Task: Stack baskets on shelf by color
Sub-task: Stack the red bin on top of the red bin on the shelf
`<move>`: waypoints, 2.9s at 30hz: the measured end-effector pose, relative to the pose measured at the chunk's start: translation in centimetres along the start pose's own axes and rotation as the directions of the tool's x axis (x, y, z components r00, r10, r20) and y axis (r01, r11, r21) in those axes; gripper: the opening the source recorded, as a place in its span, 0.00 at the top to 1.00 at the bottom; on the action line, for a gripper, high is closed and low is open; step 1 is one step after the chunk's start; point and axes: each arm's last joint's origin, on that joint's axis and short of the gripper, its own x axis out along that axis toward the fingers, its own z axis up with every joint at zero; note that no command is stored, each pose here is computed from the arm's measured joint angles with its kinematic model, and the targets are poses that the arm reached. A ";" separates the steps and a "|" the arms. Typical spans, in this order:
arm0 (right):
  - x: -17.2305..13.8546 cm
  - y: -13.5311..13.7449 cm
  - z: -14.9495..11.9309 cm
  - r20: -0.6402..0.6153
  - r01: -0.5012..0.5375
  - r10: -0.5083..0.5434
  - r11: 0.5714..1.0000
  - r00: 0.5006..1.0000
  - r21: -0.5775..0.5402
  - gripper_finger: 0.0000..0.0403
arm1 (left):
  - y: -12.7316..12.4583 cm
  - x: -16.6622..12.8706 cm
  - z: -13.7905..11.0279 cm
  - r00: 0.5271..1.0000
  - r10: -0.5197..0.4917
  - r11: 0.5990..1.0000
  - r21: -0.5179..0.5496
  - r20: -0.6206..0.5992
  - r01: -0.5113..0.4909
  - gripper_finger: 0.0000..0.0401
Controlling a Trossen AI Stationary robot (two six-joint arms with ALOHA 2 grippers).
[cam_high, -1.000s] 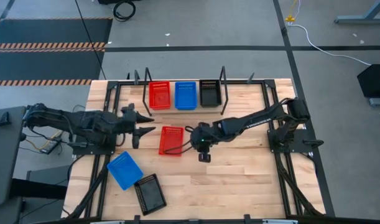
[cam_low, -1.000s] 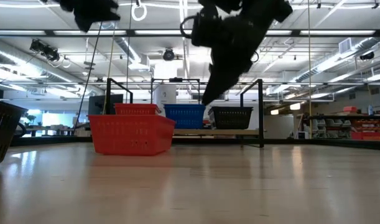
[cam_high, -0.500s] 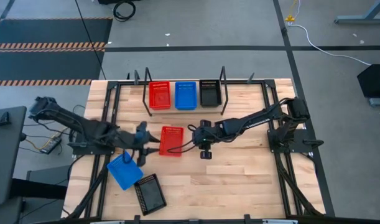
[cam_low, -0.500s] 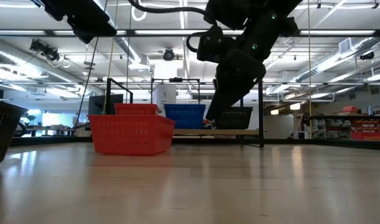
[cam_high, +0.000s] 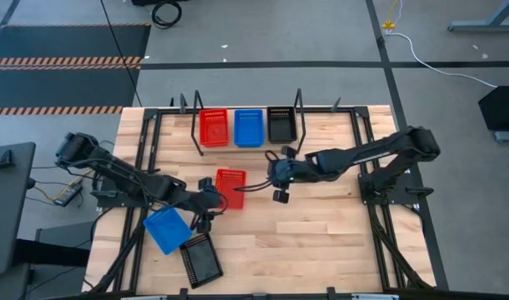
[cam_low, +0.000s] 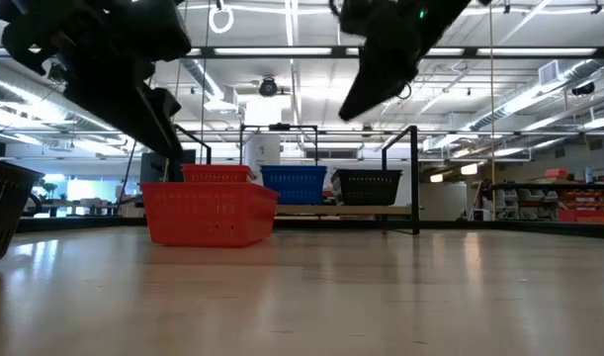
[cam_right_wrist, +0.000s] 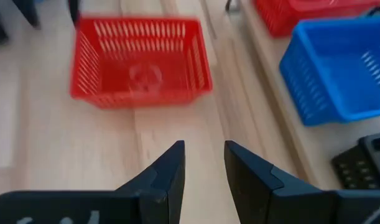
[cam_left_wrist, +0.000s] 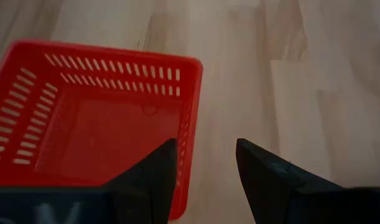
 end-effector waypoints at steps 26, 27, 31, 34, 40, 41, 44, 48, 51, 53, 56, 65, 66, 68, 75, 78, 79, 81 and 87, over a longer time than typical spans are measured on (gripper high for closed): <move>-3.5 -0.4 0.8 0.104 0.021 -0.013 0.997 0.995 -0.073 0.71 | 1.7 3.4 -0.8 0.989 0.116 0.989 0.107 -0.090 -0.106 0.58; -3.5 -0.4 0.8 0.104 0.025 -0.016 0.996 0.994 -0.085 0.71 | 1.7 3.2 -0.6 0.991 0.114 0.989 0.102 -0.075 -0.106 0.62; -3.3 -0.8 0.9 0.100 0.042 -0.031 0.993 0.995 -0.107 0.71 | 1.9 3.2 -0.5 0.991 0.115 0.990 0.087 -0.074 -0.108 0.84; -3.2 -1.1 0.8 0.091 0.053 -0.043 0.992 0.995 -0.118 0.71 | 2.1 3.3 -0.4 0.992 0.102 0.993 0.069 -0.075 -0.097 0.96; -2.8 -2.6 1.1 0.093 0.113 -0.100 0.981 0.991 -0.156 0.71 | 2.6 3.4 0.3 0.994 0.098 0.992 0.089 -0.055 -0.093 0.96; -2.7 -3.0 1.2 0.096 0.133 -0.119 0.979 0.988 -0.155 0.71 | 2.7 3.3 0.8 0.994 0.100 0.990 0.100 -0.045 -0.095 0.96; -2.6 -4.3 1.4 0.107 0.182 -0.167 0.973 0.980 -0.145 0.71 | 2.6 2.8 2.5 0.994 0.102 0.987 0.125 -0.030 -0.098 0.96; -2.8 -5.9 1.9 0.132 0.221 -0.204 0.967 0.970 -0.130 0.71 | 2.3 1.3 5.1 0.985 0.163 0.975 0.162 -0.060 -0.152 0.96; -2.8 -6.8 2.0 0.140 0.244 -0.226 0.961 0.964 -0.129 0.71 | 2.3 -0.2 7.2 0.965 0.251 0.953 0.190 -0.072 -0.234 0.97; -2.9 -7.3 2.1 0.142 0.255 -0.237 0.960 0.961 -0.120 0.71 | 2.4 -1.3 8.4 0.948 0.309 0.933 0.216 -0.072 -0.288 0.97; -2.8 -7.7 2.0 0.130 0.255 -0.240 0.960 0.962 -0.118 0.71 | 2.5 -3.1 10.3 0.923 0.380 0.901 0.246 -0.057 -0.356 0.97; -2.7 -8.1 1.8 0.110 0.251 -0.239 0.961 0.965 -0.117 0.71 | 6.3 -6.4 12.4 0.795 0.583 0.795 0.319 -0.166 -0.516 0.97; -2.7 -8.1 1.8 0.110 0.251 -0.239 0.961 0.965 -0.114 0.71 | 6.9 -6.4 12.3 0.786 0.590 0.791 0.328 -0.187 -0.516 0.97; -2.7 -8.1 1.7 0.108 0.250 -0.238 0.962 0.965 -0.107 0.71 | 8.3 -6.7 12.2 0.778 0.587 0.796 0.333 -0.223 -0.505 0.97; -2.7 -8.0 1.5 0.083 0.238 -0.231 0.968 0.969 -0.081 0.71 | 13.4 -8.8 12.2 0.818 0.512 0.853 0.262 -0.262 -0.451 0.97; -2.6 -7.9 1.4 0.085 0.219 -0.212 0.972 0.973 -0.081 0.71 | 14.8 -9.8 12.5 0.860 0.468 0.878 0.217 -0.204 -0.427 0.97; -2.6 -7.9 1.4 0.086 0.218 -0.211 0.973 0.974 -0.082 0.71 | 15.2 -10.1 12.6 0.866 0.461 0.881 0.217 -0.192 -0.420 0.97; -2.4 -7.9 1.2 0.081 0.217 -0.210 0.972 0.974 -0.086 0.71 | 15.8 -10.2 12.6 0.870 0.459 0.880 0.231 -0.180 -0.416 0.97; -1.8 -7.8 0.4 0.070 0.216 -0.210 0.972 0.975 -0.091 0.71 | 17.4 -10.5 12.2 0.903 0.386 0.907 0.255 -0.191 -0.334 0.97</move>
